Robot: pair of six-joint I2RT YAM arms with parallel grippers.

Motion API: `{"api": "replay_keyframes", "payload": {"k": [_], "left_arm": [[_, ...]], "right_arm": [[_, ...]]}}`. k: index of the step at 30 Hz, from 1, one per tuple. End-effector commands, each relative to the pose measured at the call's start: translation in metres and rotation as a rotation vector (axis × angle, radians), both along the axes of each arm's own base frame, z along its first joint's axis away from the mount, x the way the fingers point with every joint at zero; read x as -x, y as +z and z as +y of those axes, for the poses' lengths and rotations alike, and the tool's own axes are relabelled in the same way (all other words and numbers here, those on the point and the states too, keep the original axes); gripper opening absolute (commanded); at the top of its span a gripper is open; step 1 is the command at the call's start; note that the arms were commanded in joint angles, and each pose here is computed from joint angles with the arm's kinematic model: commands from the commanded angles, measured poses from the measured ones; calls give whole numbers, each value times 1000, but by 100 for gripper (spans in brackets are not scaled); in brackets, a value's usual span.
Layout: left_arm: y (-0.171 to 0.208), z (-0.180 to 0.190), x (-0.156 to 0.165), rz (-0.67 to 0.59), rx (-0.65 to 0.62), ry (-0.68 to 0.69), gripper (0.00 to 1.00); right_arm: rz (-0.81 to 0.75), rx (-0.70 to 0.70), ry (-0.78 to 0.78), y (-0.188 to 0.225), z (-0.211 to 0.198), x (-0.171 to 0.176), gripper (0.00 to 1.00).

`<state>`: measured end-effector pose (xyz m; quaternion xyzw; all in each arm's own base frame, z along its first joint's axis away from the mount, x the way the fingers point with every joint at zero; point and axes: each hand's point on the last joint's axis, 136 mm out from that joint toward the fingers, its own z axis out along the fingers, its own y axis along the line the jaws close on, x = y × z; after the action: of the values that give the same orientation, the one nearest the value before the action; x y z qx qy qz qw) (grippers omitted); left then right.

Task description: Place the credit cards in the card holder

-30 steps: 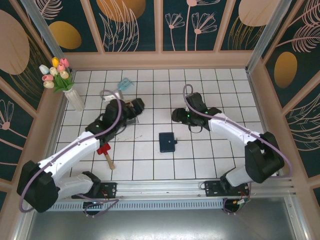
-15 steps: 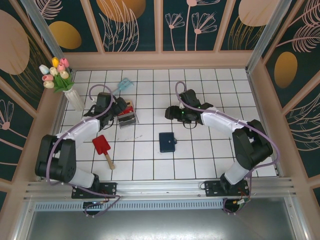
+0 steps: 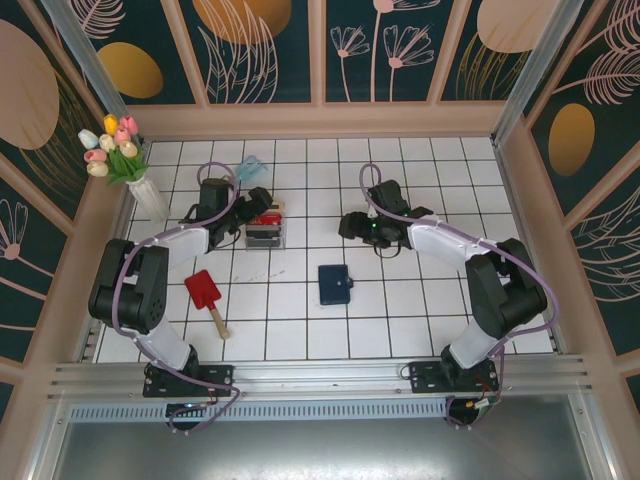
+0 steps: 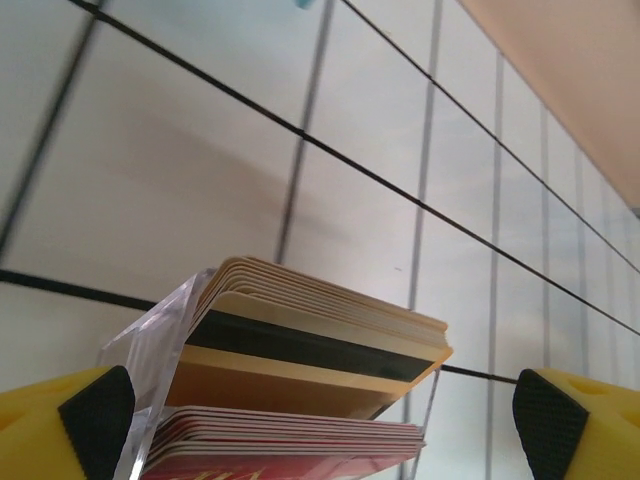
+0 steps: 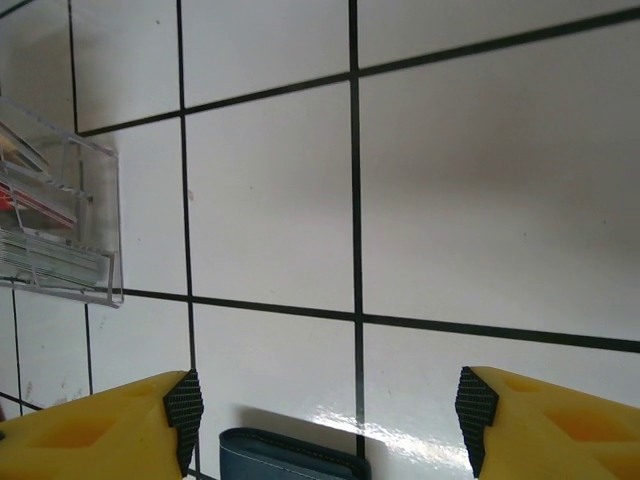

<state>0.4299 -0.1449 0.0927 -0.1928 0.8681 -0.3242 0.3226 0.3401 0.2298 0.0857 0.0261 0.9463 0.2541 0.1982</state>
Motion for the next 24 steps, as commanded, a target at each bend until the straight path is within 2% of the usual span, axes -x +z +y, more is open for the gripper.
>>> {"api": "replay_keyframes", "payload": {"k": [1, 9, 12, 14, 19, 24], "left_arm": [[22, -38, -1, -71, 96, -154, 98], [-4, -92, 6, 17, 128, -236, 99], [-1, -105, 7, 10, 168, -208, 99], [3, -104, 6, 6, 154, -188, 98], [-4, -76, 17, 50, -6, -123, 98], [-27, -73, 44, 107, 35, -137, 98]], "right_arm": [[-13, -36, 3, 5, -1, 1, 70], [5, -49, -9, 3, -9, 10, 68], [14, -125, 36, 10, 1, 16, 67], [23, -191, 74, 16, 13, 19, 66], [40, -287, 106, 22, 30, 23, 62], [78, -326, 156, 17, 45, 30, 62]]}}
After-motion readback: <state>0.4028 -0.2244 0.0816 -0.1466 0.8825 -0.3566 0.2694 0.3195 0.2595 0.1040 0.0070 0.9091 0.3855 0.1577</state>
